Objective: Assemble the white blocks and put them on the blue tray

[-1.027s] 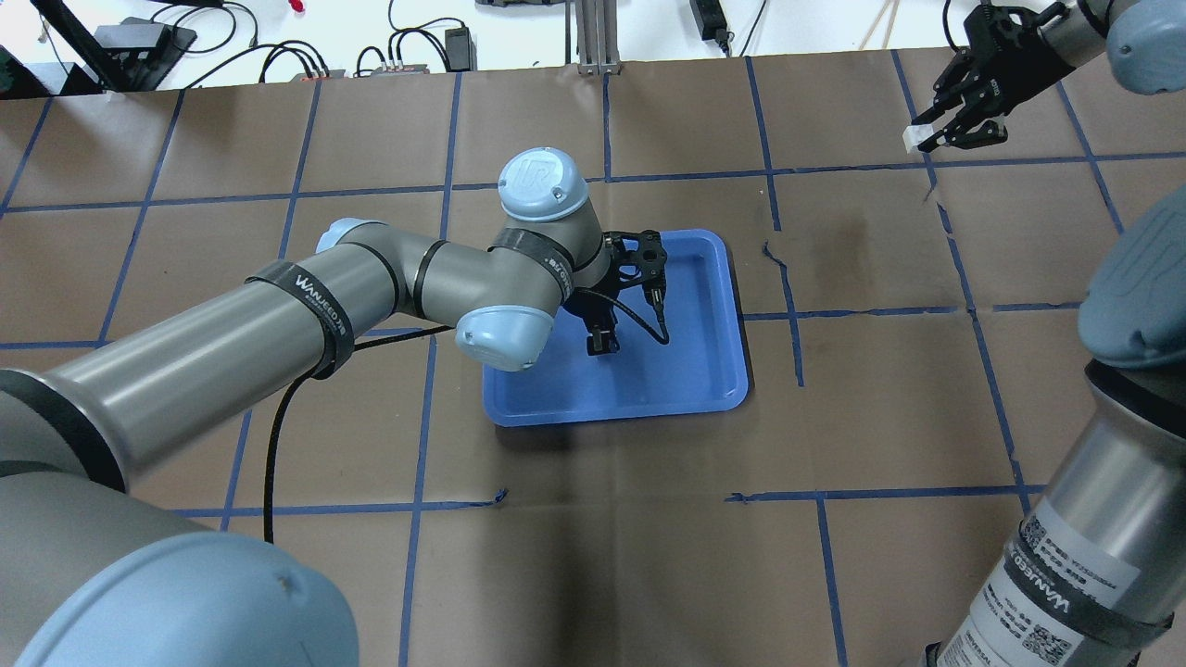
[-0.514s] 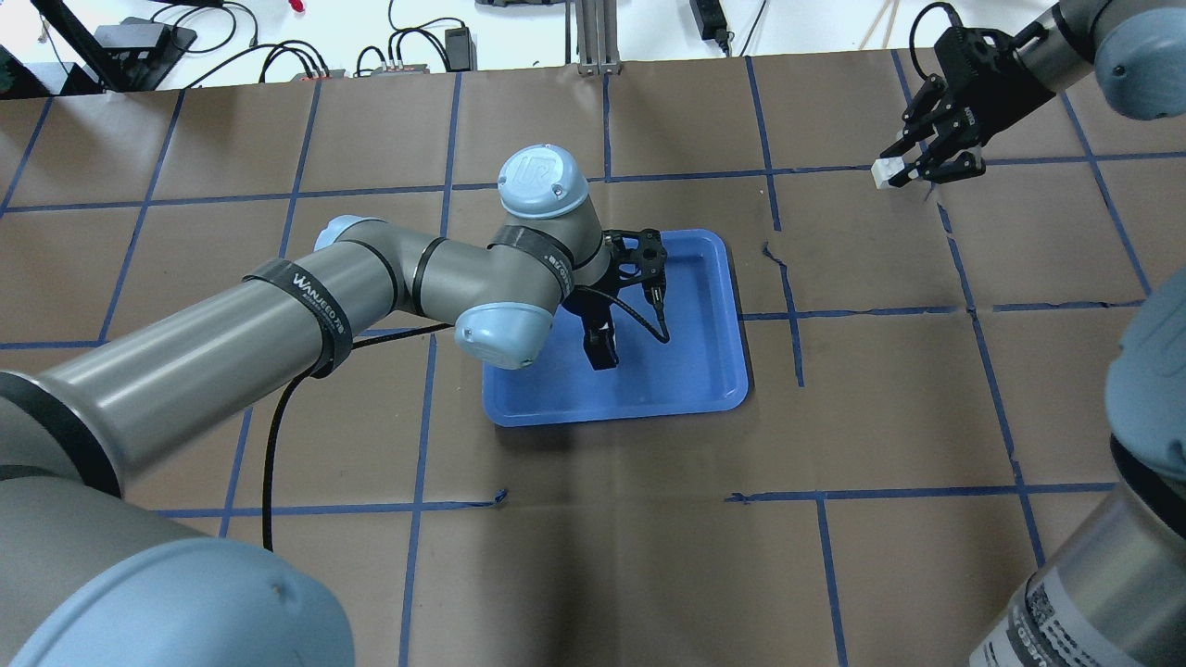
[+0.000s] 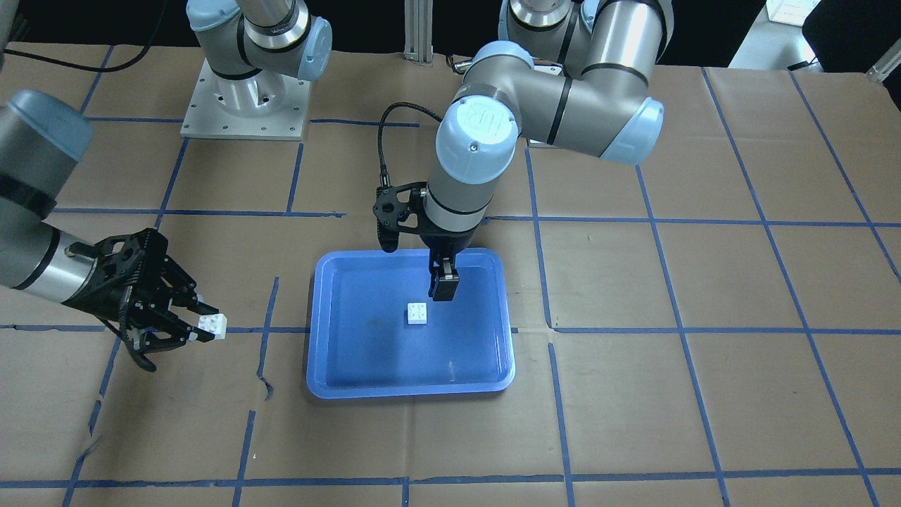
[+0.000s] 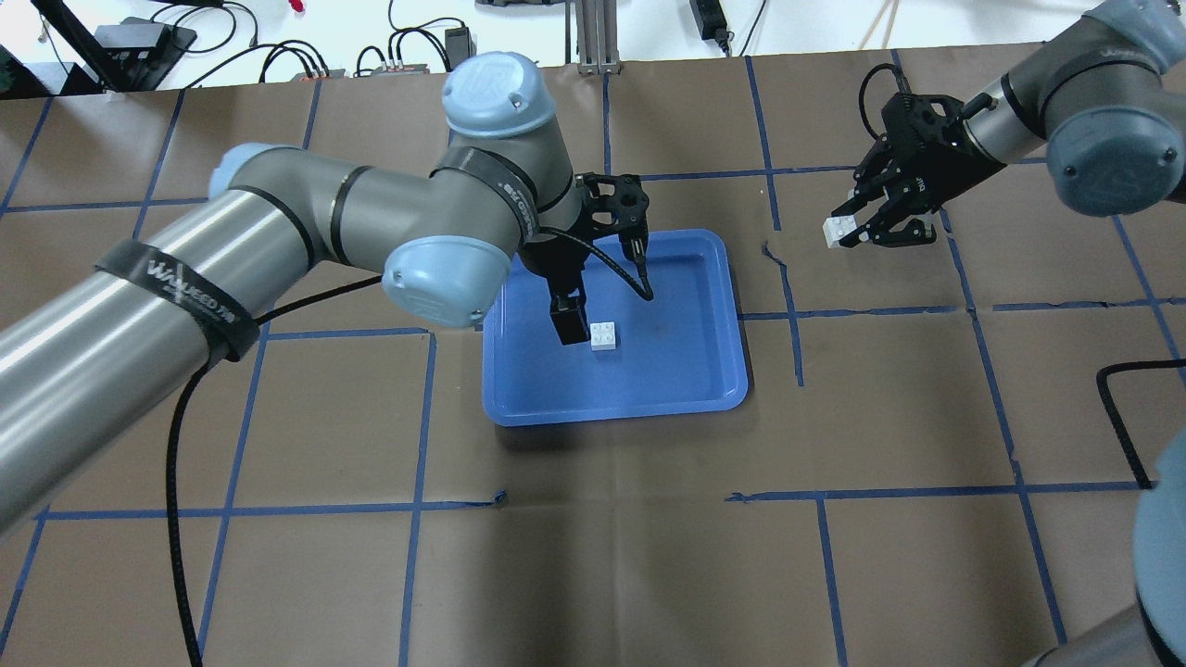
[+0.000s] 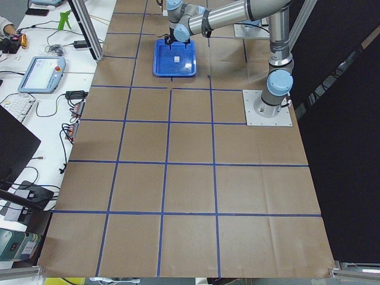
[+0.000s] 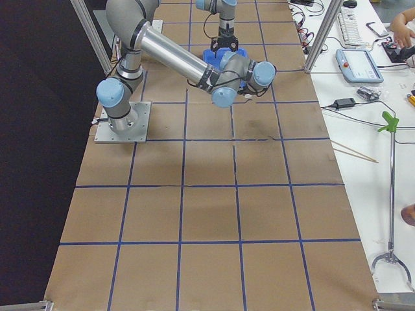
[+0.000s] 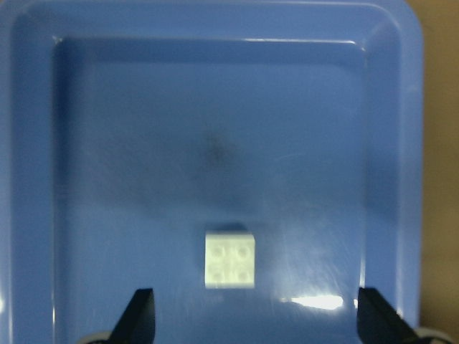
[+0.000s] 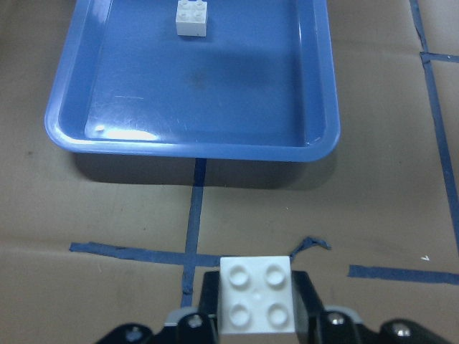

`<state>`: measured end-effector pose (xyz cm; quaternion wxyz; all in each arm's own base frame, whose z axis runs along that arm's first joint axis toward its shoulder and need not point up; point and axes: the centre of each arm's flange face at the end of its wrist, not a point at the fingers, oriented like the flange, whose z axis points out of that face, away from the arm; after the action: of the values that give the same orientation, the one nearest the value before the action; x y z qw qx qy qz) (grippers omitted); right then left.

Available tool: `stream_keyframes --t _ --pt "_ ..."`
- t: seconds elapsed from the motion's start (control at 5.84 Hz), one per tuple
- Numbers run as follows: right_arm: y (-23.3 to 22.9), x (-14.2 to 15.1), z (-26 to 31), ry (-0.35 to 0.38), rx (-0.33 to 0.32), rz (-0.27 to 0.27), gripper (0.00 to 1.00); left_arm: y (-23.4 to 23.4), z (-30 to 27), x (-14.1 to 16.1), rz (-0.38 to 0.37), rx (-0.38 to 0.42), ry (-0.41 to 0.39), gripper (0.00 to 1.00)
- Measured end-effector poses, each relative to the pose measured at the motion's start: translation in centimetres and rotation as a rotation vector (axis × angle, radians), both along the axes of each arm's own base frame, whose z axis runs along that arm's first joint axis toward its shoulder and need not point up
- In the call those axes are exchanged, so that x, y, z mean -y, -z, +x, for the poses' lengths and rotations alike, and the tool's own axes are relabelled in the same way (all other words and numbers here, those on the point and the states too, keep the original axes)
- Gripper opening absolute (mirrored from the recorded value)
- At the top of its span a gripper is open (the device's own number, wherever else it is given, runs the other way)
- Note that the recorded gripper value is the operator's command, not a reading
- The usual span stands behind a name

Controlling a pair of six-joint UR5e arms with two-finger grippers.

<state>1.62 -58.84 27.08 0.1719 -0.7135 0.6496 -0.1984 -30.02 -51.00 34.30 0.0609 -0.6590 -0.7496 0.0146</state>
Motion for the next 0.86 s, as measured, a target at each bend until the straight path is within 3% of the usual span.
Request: stream_keyframes --t 0.17,0.51,0.68,0.86 --pt "1.2 -1.5 3.1 0.014 -0.010 -0.016 0.35 -5.7 4.2 -1.6 0.026 0.017 -0.096 0.99" --pt "2.1 -2.7 12.5 0.106 -0.020 -0.046 0.35 -13.0 11.4 -5.1 0.038 0.101 -0.389 0.99" --pt "2.5 -3.2 17.2 0.156 -0.006 -0.048 0.35 -14.7 12.4 -5.5 0.017 0.113 -0.589 0.99" --pt "3.5 -3.9 21.3 0.172 0.009 -0.049 0.34 -16.0 12.6 -4.9 -0.024 0.094 -0.876 0.99"
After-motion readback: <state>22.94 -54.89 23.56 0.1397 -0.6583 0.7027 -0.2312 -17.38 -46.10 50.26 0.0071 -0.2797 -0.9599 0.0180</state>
